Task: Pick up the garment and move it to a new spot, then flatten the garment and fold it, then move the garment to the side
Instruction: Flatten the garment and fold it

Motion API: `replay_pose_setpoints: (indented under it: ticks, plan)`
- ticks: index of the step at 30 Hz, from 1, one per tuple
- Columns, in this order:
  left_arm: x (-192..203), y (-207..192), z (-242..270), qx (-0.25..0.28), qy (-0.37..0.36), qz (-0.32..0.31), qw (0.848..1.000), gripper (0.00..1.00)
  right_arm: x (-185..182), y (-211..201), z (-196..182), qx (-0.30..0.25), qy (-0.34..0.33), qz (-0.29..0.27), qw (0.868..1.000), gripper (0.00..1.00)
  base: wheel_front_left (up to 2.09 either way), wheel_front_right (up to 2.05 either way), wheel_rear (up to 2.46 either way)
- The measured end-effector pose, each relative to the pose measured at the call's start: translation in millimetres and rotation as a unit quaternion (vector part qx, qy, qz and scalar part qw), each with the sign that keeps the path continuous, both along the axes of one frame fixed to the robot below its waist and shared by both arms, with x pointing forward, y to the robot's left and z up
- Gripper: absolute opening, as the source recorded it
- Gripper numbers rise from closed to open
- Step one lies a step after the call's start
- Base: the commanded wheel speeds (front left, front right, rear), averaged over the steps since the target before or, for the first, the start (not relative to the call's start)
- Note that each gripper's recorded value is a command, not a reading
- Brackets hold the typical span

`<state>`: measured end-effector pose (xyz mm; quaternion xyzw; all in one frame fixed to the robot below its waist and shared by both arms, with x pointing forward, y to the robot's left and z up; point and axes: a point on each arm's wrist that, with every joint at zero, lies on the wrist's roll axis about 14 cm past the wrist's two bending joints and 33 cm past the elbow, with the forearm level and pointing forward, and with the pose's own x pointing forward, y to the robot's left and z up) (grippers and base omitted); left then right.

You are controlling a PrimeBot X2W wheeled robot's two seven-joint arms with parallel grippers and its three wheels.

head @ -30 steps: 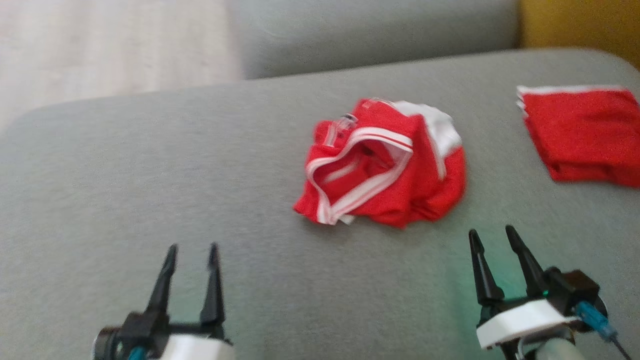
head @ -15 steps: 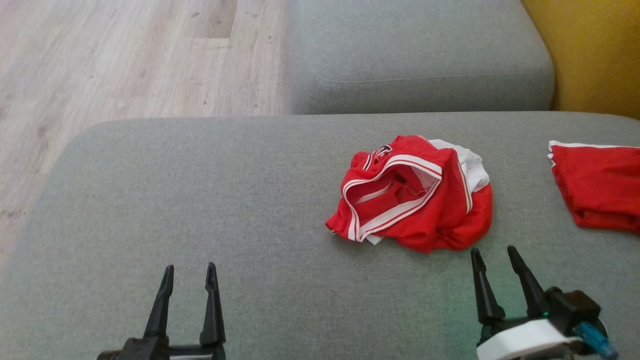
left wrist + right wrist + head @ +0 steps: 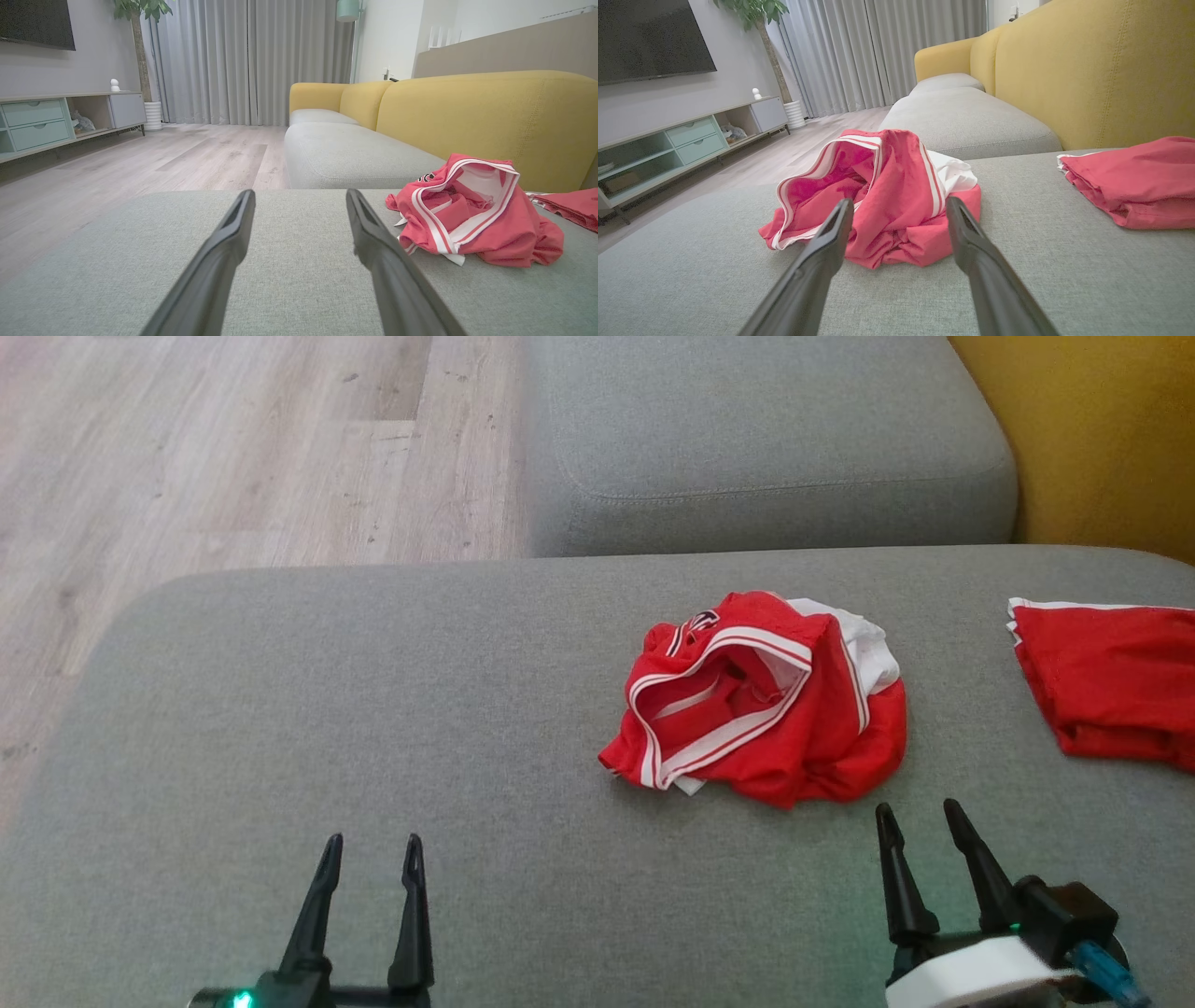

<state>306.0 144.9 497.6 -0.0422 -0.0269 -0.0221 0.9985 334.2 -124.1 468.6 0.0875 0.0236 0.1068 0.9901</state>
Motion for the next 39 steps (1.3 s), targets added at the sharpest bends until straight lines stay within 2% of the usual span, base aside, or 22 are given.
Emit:
replay_pose_setpoints:
  ticks: [15, 22, 27, 32, 36, 39]
  plan:
    - [-3, -12, -8, 0.001, 0.012, -0.022, 1.0, 1.0, -3, -1, 0, 0.001, 0.0, -0.003, 1.0, 1.0, 0.0, 0.0, 0.0]
    - [9, -54, -15, -0.007, 0.026, -0.1, 0.995, 1.0, -10, -12, -2, 0.005, 0.003, -0.022, 1.0, 1.0, 0.0, 0.0, 0.0]
    - [26, -121, -8, -0.03, 0.022, -0.228, 0.973, 1.0, -16, -23, -3, 0.004, 0.005, -0.043, 0.999, 1.0, 0.0, 0.0, 0.0]
    - [45, -182, -6, -0.036, 0.029, -0.326, 0.944, 1.0, -18, -45, 3, -0.003, -0.003, -0.076, 0.997, 1.0, 0.0, 0.0, 0.0]
    - [70, -219, -17, -0.037, 0.055, -0.377, 0.924, 1.0, -13, -60, 1, -0.008, 0.004, -0.099, 0.995, 1.0, 0.0, 0.0, 0.0]
    - [97, -240, -23, -0.038, 0.071, -0.397, 0.914, 1.0, -4, -63, -1, -0.008, 0.01, -0.105, 0.994, 1.0, 0.0, 0.0, 0.0]
